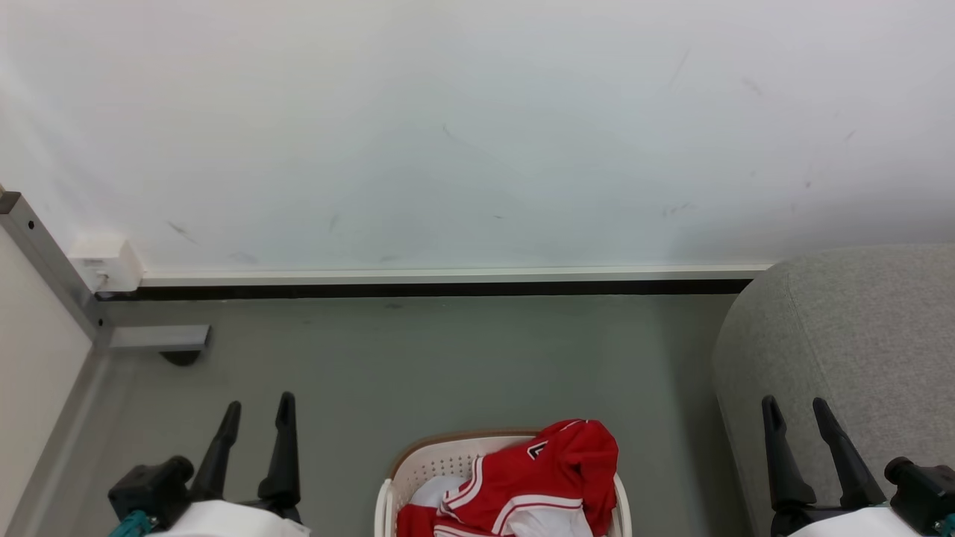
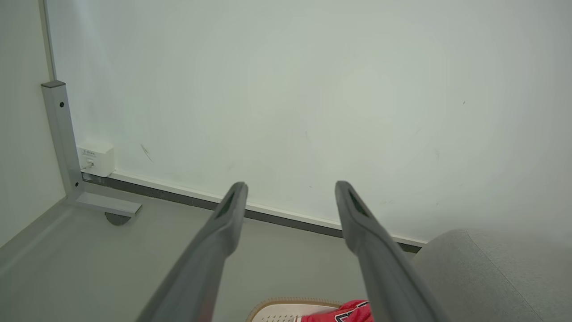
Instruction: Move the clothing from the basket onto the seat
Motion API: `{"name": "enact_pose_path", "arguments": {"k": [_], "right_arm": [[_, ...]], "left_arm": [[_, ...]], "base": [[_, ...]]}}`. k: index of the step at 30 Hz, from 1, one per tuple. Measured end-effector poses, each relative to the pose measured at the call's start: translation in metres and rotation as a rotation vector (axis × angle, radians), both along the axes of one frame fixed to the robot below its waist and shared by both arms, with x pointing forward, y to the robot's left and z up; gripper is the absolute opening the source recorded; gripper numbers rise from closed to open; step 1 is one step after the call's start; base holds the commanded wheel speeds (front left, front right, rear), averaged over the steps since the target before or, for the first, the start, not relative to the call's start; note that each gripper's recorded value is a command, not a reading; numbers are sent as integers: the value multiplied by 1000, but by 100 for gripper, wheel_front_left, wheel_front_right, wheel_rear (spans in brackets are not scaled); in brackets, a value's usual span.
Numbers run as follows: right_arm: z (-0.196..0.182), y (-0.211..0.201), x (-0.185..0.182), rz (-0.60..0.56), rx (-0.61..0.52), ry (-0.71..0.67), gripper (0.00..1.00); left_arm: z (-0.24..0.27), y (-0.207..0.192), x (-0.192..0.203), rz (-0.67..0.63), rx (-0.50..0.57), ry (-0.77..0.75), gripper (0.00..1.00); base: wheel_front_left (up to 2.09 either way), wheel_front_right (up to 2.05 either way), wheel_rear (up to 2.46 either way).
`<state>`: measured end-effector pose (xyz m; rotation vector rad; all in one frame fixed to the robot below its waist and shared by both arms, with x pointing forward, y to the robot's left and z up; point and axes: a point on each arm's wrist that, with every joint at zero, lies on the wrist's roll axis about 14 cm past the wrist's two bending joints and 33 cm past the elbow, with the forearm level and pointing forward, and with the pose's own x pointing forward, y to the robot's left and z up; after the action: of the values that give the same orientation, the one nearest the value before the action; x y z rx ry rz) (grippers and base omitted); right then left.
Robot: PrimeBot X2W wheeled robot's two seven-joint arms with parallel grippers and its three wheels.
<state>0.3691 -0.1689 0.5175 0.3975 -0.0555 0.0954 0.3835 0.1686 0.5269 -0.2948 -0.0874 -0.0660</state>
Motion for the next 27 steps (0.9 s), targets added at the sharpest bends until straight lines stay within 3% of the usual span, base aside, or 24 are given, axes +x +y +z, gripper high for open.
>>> {"name": "enact_pose_path", "arguments": {"k": [27], "right_arm": [[3, 7, -6, 13, -209, -30, 100]], "left_arm": [[1, -15, -2, -48, 199, -49, 100]], "base": [[0, 0, 0]]}}
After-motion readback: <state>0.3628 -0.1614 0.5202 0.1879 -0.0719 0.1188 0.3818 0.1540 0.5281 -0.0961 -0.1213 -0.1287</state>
